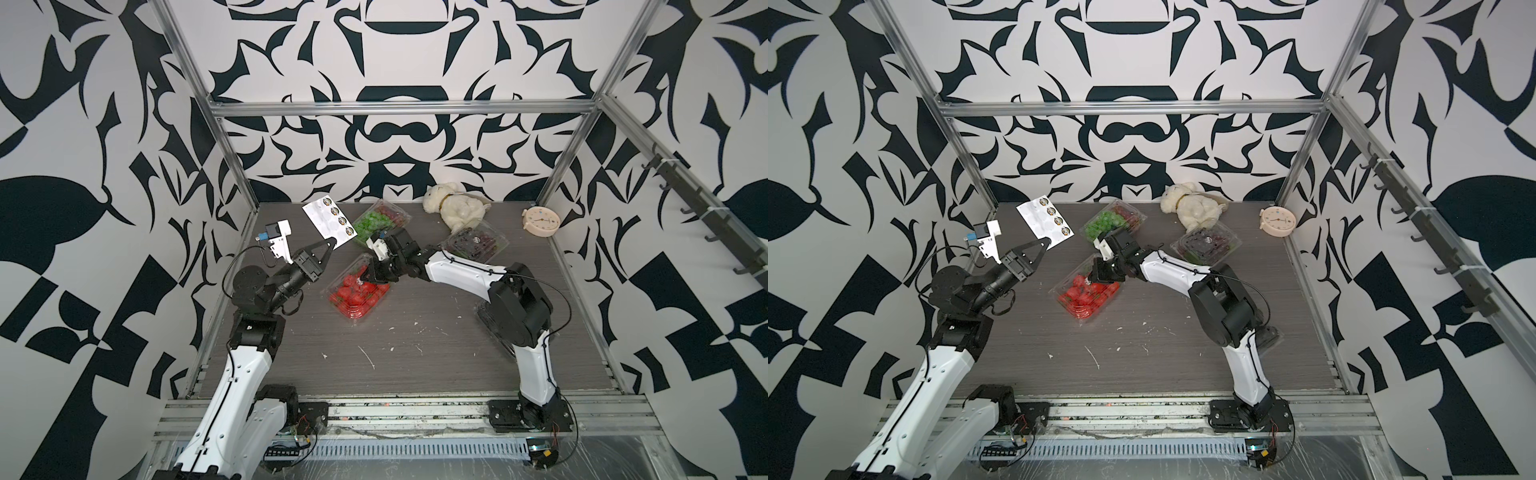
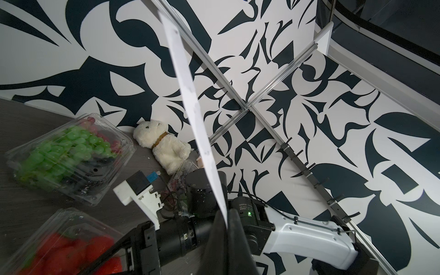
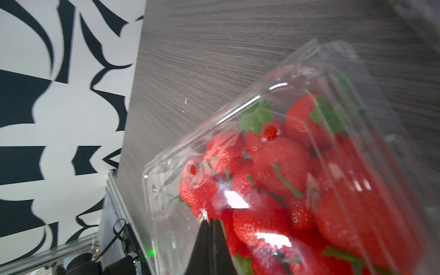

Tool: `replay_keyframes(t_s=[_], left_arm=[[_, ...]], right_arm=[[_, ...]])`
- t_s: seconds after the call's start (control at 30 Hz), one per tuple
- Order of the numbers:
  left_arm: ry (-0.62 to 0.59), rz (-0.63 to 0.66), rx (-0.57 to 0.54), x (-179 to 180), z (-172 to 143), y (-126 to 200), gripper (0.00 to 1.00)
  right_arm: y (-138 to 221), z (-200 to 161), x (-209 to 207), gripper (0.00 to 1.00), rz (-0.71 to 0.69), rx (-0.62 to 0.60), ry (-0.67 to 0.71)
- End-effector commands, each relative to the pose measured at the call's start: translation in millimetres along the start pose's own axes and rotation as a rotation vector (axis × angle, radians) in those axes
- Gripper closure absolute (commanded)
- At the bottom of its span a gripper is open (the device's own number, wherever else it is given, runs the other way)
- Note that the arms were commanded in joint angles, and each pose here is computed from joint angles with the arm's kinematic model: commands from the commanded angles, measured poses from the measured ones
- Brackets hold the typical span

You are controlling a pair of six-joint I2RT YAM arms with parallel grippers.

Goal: Label fruit boxes
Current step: Stick the label on the fruit box.

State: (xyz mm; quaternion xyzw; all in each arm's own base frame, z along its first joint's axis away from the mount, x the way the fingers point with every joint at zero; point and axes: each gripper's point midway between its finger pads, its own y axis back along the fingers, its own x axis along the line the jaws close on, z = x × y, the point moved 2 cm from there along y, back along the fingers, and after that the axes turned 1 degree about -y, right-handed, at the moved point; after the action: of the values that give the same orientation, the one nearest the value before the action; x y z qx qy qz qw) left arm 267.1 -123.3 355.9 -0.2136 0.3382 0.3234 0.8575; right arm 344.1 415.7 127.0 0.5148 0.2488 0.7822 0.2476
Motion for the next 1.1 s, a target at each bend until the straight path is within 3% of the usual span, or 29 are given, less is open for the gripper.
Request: replay_keyframes(t_s=[0.0,0.2,0.37,0.6,0.7,0.77,1.07], left_arm=[[-0.013,-0.012,0.004,1,-3,0,1.0],[-0.011,-0.018,0.008,1,-4,0,1.0],[-0.011,-0.023,0.01,0,-4,0,1.0],[-0.009,-0.027,0.014,0,-4,-1,1.0],[-0.01,-0.028,0.013,0,-4,-1,1.0],[-0.01,-0.027,0.012,0,-4,0,1.0],[-0.007,-0.024,0.014,1,-5,-1,1.0]], right_arm=[[7,4,8,1.0,-0.05,-0.001,0.056],[6,0,7,1.0,-0.09,0.013,0.076],[14,5,14,0.81,-0.093,-0.011,0.097],[25,13,23,0.75,-0.089,-0.059,0.124],[31,18,30,0.79,-0.069,-0.098,0.141],[33,20,38,1.0,-0.034,-0.114,0.149],[19,12,41,1.0,0.033,-0.069,0.12]])
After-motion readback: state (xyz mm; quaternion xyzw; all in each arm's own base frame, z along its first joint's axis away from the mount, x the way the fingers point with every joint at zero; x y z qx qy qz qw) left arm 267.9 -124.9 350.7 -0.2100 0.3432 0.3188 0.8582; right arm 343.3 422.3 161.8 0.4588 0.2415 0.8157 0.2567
